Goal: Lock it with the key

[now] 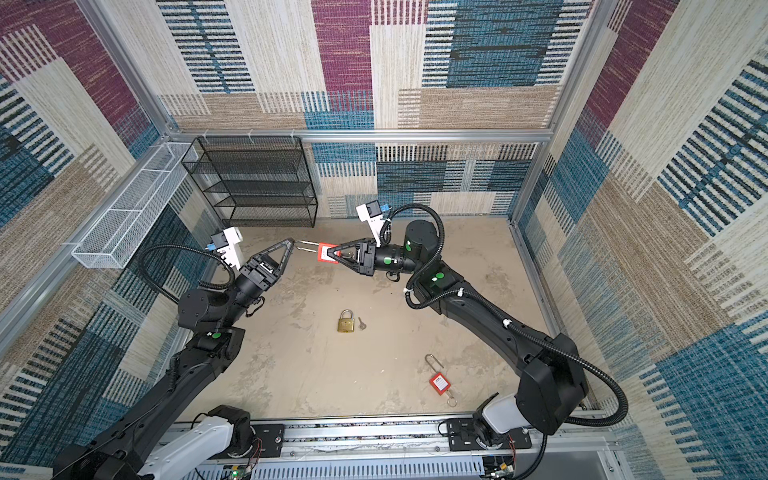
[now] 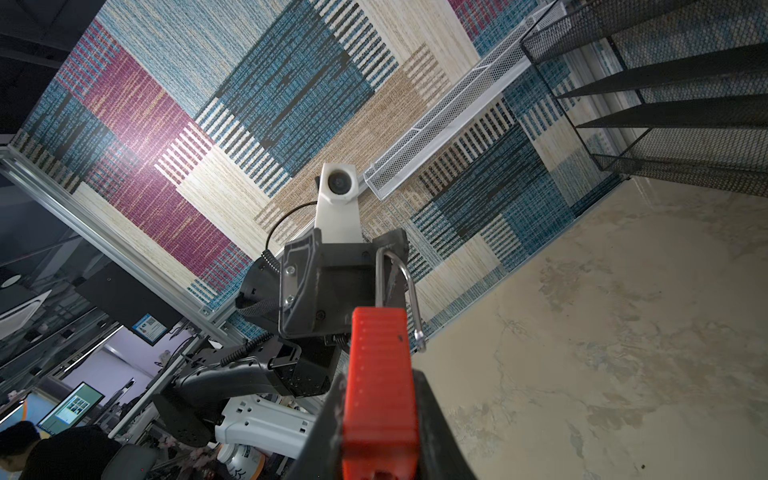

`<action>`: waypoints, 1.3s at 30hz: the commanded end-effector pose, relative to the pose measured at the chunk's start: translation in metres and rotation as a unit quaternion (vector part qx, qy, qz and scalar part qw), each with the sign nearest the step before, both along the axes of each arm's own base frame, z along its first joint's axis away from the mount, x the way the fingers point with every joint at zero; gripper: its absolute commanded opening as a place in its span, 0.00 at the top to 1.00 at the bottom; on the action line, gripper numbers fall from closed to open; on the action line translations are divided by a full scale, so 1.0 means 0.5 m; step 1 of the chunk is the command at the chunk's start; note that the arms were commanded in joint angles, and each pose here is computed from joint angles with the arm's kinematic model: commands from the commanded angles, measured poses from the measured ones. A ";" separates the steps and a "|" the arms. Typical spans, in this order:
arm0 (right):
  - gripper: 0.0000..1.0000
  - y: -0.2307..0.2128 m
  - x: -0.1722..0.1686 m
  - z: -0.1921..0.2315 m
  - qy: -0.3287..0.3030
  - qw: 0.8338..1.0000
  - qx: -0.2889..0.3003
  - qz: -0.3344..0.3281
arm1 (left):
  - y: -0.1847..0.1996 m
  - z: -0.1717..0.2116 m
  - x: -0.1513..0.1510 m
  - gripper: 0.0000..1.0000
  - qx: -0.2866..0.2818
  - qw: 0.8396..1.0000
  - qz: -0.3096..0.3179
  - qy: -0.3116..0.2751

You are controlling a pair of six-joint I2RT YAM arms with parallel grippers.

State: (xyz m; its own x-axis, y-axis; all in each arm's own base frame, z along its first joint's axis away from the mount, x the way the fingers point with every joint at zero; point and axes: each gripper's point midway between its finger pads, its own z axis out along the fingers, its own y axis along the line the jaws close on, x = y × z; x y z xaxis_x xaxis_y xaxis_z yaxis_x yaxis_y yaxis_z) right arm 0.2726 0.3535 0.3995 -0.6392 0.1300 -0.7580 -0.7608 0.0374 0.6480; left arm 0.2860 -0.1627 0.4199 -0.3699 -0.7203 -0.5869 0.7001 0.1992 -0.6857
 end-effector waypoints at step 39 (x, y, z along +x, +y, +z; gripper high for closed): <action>0.95 0.020 -0.012 0.057 -0.014 0.998 0.032 0.059 | -0.024 0.019 -0.049 1.00 0.032 0.997 -0.044 -0.061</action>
State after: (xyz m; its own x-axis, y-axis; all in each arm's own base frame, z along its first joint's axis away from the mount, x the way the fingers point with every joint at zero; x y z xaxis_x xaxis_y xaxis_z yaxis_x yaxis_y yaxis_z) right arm 0.2735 0.3646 0.4128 -0.6524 0.0931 -0.7521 -0.7574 -0.0445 0.6515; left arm 0.2785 -0.1702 0.4184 -0.4063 -0.6855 -0.6041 0.7173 0.1703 -0.6757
